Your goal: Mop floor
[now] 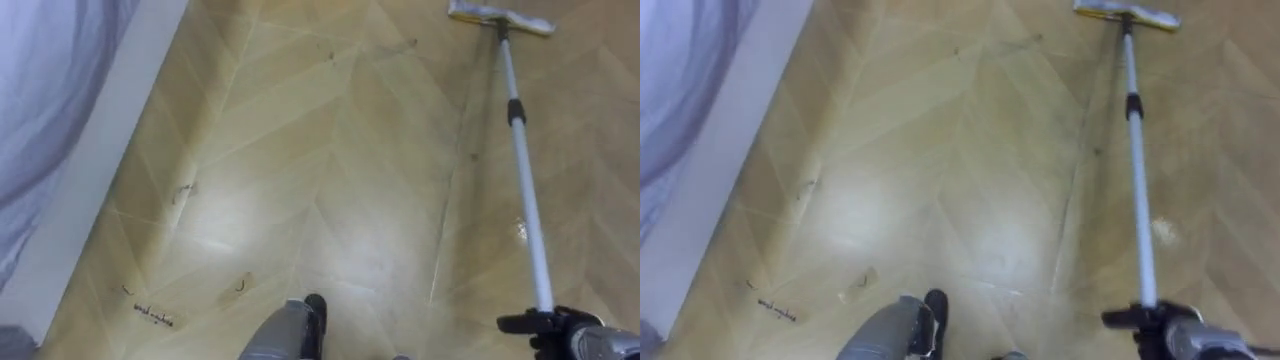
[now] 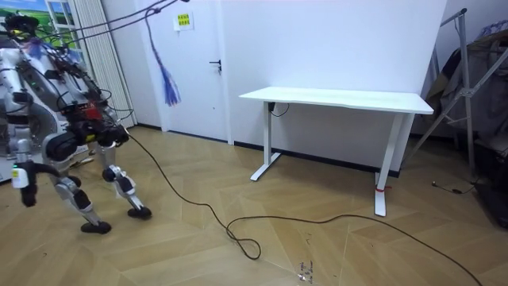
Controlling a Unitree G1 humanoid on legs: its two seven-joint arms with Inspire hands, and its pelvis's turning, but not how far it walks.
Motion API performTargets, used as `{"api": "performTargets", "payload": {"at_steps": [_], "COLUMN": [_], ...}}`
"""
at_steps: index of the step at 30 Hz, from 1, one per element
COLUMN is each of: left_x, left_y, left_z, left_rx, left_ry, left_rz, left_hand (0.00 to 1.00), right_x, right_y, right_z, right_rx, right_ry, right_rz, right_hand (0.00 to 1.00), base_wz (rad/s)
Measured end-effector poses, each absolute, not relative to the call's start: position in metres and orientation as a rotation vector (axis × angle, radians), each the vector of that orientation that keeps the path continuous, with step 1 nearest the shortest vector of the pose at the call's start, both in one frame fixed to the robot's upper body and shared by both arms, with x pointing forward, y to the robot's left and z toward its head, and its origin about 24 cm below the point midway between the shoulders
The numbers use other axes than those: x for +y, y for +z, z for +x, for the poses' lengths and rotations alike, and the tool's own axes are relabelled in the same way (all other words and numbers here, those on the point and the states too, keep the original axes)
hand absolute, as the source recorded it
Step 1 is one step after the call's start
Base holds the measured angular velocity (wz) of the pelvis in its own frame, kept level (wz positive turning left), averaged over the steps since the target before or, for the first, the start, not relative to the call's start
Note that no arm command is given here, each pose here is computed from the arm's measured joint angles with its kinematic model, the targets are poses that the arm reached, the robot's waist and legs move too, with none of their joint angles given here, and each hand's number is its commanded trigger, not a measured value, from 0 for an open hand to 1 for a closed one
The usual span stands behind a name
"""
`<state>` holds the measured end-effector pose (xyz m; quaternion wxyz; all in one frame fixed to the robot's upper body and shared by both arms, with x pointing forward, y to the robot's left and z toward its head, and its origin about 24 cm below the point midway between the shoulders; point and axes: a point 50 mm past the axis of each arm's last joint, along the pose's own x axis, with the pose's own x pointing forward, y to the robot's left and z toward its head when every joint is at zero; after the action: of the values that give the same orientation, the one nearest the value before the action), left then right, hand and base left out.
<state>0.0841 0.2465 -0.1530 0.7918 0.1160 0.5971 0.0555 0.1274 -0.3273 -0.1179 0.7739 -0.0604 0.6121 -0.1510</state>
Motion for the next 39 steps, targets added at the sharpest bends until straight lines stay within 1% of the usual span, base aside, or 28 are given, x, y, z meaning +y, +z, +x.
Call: {"api": "performTargets", "payload": {"at_steps": [3, 5, 7, 10, 12, 15, 17, 19, 21, 22, 24, 26, 30, 32, 39], "left_x": [0.24, 0.237, 0.233, 0.234, 0.233, 0.235, 0.241, 0.244, 0.249, 0.25, 0.253, 0.252, 0.247, 0.246, 0.231], "left_y": [-0.153, -0.153, -0.154, -0.156, -0.159, -0.159, -0.158, -0.157, -0.155, -0.155, -0.154, -0.153, -0.158, -0.158, -0.158], "left_z": [0.092, 0.095, 0.098, 0.089, 0.082, 0.076, 0.077, 0.077, 0.075, 0.075, 0.072, 0.073, 0.048, 0.047, 0.087], "left_rx": [1.258, 1.245, 1.236, 1.262, 1.292, 1.306, 1.304, 1.301, 1.297, 1.297, 1.296, 1.289, 1.352, 1.365, 1.263], "left_ry": [0.109, 0.112, 0.119, 0.141, 0.15, 0.167, 0.183, 0.195, 0.224, 0.228, 0.24, 0.235, 0.21, 0.197, 0.164], "left_rz": [0.244, 0.243, 0.243, 0.252, 0.248, 0.234, 0.235, 0.233, 0.201, 0.203, 0.204, 0.204, 0.17, 0.178, 0.177], "left_hand": [0.0, 0.0, 0.0, 0.0, 0.0, 0.0, 0.0, 0.0, 0.0, 0.0, 0.0, 0.0, 0.0, 0.0, 0.0], "right_x": [-0.332, -0.33, -0.32, -0.293, -0.289, -0.29, -0.29, -0.298, -0.313, -0.316, -0.322, -0.32, -0.315, -0.314, -0.286], "right_y": [-0.127, -0.131, -0.137, -0.15, -0.152, -0.151, -0.148, -0.14, -0.122, -0.116, -0.096, -0.093, -0.108, -0.116, -0.148], "right_z": [0.083, 0.073, 0.068, 0.064, 0.059, 0.061, 0.079, 0.1, 0.137, 0.148, 0.184, 0.192, 0.167, 0.149, 0.087], "right_rx": [1.437, 1.453, 1.458, 1.476, 1.49, 1.493, 1.468, 1.435, 1.336, 1.304, 1.196, 1.177, 1.227, 1.246, 1.372], "right_ry": [-0.365, -0.389, -0.395, -0.362, -0.352, -0.34, -0.324, -0.321, -0.339, -0.342, -0.34, -0.33, -0.342, -0.358, -0.333], "right_rz": [-0.149, -0.171, -0.181, -0.141, -0.135, -0.137, -0.121, -0.11, -0.11, -0.115, -0.111, -0.094, -0.016, 0.013, 0.083], "right_hand": [1.0, 1.0, 1.0, 1.0, 1.0, 1.0, 1.0, 1.0, 1.0, 1.0, 1.0, 1.0, 1.0, 1.0, 1.0], "base_wz": [0.09, 0.03, -0.09, -0.26, -0.23, -0.13, 0.05, -0.03, -0.05, 0.12, 0.29, 0.23, -0.08, -0.02, -0.08]}}
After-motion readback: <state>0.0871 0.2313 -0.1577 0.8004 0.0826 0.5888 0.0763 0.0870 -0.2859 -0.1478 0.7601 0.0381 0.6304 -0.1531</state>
